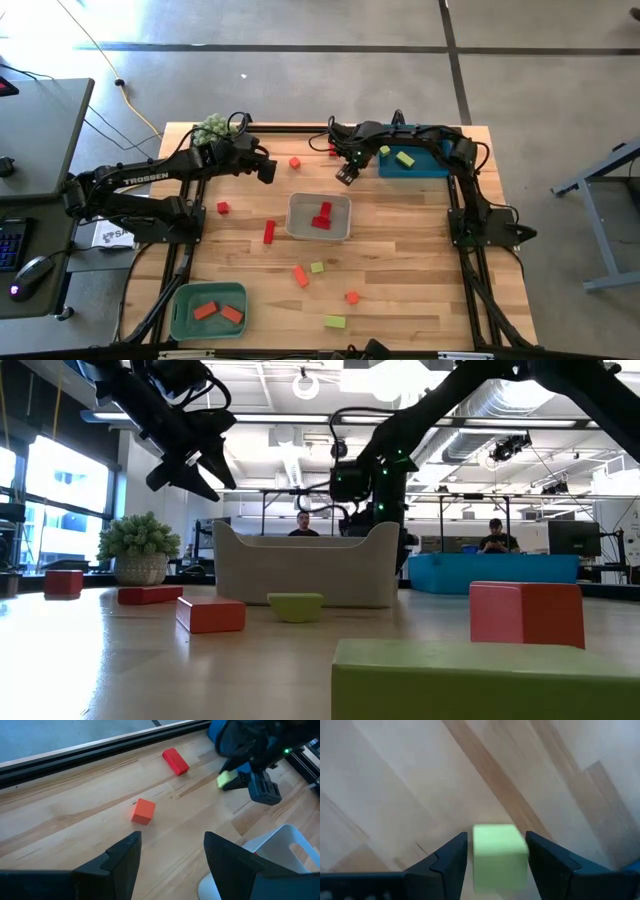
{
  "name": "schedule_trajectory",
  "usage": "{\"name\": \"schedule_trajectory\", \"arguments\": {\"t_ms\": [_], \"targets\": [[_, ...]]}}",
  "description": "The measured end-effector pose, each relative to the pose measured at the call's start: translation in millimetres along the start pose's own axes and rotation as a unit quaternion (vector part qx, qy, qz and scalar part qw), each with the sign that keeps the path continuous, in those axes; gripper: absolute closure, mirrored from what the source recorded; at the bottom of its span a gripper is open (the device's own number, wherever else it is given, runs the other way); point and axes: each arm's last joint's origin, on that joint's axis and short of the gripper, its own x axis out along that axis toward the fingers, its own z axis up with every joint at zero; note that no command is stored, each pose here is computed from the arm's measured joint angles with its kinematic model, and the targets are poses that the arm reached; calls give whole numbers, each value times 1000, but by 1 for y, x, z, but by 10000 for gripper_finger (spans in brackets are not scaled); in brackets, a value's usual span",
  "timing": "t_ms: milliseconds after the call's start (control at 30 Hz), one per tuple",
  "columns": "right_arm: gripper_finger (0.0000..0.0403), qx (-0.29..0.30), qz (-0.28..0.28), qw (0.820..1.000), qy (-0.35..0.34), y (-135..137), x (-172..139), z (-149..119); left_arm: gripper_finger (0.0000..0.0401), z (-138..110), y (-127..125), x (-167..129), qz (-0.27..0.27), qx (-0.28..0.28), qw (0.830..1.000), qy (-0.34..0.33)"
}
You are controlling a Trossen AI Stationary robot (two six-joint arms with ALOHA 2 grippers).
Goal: Sort & place blocks by color
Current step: Put the green wooden block into the blue bin
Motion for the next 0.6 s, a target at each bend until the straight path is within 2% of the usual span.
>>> {"name": "schedule_trajectory", "arguments": {"t_ms": [233,600], "targets": [[219,-17,-12,1000,-2,-1,-3,0,194,0,0,0,0,-4,1000,0],[219,-32,-17,999,40,-1,-4,-8,194,0,0,0,0,-4,1000,0]]}}
